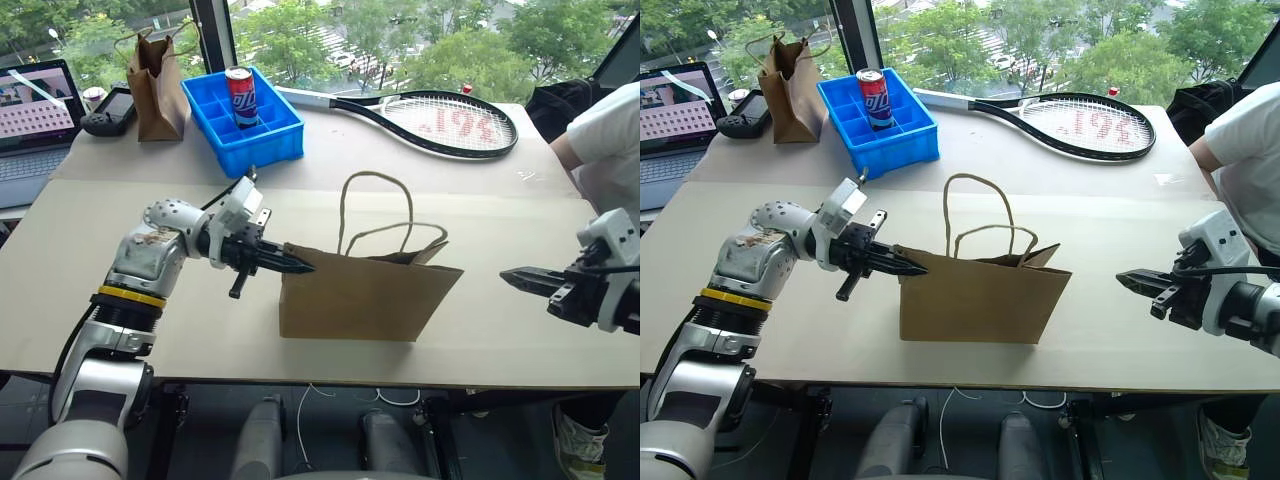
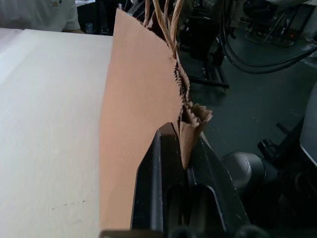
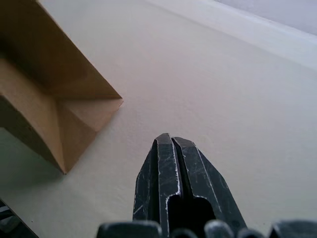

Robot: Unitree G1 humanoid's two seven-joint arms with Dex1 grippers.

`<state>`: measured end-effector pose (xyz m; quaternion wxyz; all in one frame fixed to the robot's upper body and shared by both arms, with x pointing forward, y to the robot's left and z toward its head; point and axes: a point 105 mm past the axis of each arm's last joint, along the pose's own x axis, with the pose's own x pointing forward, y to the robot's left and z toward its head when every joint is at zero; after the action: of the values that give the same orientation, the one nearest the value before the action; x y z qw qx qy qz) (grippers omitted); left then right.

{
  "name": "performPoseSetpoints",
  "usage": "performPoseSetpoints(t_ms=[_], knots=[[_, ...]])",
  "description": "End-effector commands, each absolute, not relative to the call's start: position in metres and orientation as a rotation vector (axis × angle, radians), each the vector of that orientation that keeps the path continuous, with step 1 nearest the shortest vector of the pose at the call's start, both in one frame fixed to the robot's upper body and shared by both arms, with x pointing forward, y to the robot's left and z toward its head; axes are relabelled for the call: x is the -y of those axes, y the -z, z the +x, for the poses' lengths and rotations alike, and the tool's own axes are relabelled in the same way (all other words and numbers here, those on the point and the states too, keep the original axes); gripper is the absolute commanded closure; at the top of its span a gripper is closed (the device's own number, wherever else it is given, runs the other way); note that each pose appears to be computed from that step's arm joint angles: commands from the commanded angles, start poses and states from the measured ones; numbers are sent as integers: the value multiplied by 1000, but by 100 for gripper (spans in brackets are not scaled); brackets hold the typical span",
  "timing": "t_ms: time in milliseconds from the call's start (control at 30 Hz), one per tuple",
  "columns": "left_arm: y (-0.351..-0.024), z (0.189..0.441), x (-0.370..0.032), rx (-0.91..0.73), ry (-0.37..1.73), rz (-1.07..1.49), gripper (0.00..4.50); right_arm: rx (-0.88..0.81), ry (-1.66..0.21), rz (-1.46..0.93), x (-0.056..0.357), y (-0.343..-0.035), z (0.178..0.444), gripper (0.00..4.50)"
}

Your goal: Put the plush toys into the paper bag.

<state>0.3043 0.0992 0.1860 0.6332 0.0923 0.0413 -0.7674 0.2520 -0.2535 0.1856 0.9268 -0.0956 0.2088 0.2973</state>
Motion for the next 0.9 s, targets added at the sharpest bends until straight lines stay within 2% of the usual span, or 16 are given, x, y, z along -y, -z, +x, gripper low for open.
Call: performPoseSetpoints(t_ms=[33, 333, 400, 433, 500, 567, 600, 633, 667, 700, 800, 900], knots=[[-193, 308, -98, -45, 1759, 259, 446, -386, -606, -212, 250, -198, 250, 450], [-178, 305, -101, -56, 1748, 297, 446, -388, -596, -217, 252, -201, 251, 450], [-184, 305, -107, -87, 1737, 242, 391, -389, -600, -218, 253, -201, 252, 450], [-186, 307, -111, -102, 1721, 240, 377, -393, -601, -222, 254, -201, 253, 450], [-188, 307, -118, -115, 1695, 288, 294, -404, -604, -234, 255, -201, 254, 450], [-196, 305, -125, -107, 1666, 284, 232, -394, -624, -228, 252, -204, 255, 450], [-199, 303, -130, -103, 1650, 282, 224, -392, -632, -226, 251, -206, 255, 450], [-203, 300, -134, -99, 1633, 283, 160, -395, -637, -229, 251, -207, 255, 450], [-208, 299, -141, -82, 1595, 282, 148, -404, -636, -225, 254, -207, 255, 450], [-213, 298, -146, -69, 1568, 281, 118, -411, -634, -222, 256, -206, 255, 450], [-228, 296, -171, -53, 1419, 234, 5, -416, -654, -241, 260, -208, 253, 450], [-228, 292, -187, -84, 1310, 140, 5, -468, -703, -276, 265, -193, 245, 450]])
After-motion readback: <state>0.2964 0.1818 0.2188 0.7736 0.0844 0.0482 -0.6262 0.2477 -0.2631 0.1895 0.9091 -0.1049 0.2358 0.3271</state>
